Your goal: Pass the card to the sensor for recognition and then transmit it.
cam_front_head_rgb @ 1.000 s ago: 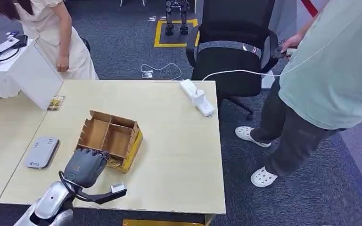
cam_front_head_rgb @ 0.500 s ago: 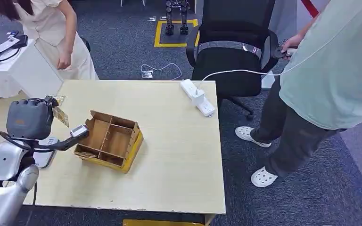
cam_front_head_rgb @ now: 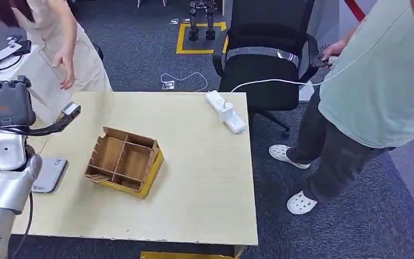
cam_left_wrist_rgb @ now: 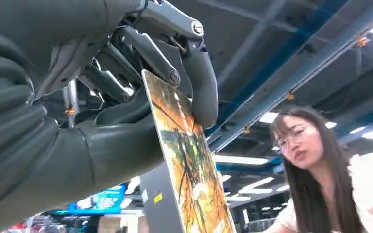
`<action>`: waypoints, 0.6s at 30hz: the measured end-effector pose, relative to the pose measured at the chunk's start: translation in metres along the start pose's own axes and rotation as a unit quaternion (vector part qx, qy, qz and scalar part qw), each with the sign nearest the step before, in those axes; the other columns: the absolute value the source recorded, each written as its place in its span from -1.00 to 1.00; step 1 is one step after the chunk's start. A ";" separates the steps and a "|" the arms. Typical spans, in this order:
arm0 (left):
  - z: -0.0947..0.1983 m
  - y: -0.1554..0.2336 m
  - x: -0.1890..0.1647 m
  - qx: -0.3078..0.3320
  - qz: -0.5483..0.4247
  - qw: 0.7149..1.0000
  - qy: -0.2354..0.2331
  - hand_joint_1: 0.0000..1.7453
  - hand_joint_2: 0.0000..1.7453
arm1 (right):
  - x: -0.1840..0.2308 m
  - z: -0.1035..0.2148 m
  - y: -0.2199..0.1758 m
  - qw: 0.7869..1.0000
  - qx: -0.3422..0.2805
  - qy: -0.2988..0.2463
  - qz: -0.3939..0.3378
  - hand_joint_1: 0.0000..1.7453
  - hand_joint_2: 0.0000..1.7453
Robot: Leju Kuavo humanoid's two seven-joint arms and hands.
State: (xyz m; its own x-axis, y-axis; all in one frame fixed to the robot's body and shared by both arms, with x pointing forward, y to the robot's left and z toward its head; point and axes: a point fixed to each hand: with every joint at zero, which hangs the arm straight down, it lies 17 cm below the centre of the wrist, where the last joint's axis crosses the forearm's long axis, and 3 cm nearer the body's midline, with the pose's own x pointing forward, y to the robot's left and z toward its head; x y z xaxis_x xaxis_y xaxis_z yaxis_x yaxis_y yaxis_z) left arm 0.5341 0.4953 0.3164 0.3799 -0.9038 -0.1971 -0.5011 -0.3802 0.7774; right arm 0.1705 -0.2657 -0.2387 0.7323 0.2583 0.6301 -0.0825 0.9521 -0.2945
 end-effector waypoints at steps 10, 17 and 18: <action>-0.014 -0.025 -0.022 -0.032 -0.011 0.999 0.021 1.00 1.00 | 0.005 0.001 0.008 1.000 0.007 -0.004 -0.003 -1.00 -1.00; -0.011 -0.032 -0.023 -0.041 -0.009 0.999 0.019 1.00 1.00 | 0.006 0.000 0.009 1.000 0.008 -0.005 -0.004 -1.00 1.00; -0.011 -0.033 -0.023 -0.042 -0.008 0.999 0.020 1.00 1.00 | 0.006 0.000 0.009 1.000 0.009 -0.005 -0.004 -1.00 1.00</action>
State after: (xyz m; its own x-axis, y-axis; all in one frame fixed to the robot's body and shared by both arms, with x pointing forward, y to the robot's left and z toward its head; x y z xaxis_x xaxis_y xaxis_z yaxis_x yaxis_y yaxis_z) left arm 0.5505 0.5307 0.3020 0.4182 -0.8888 -0.1874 -0.4280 -0.3748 0.8224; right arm 0.1739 -0.2555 -0.2373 0.7262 0.2516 0.6397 -0.0887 0.9571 -0.2758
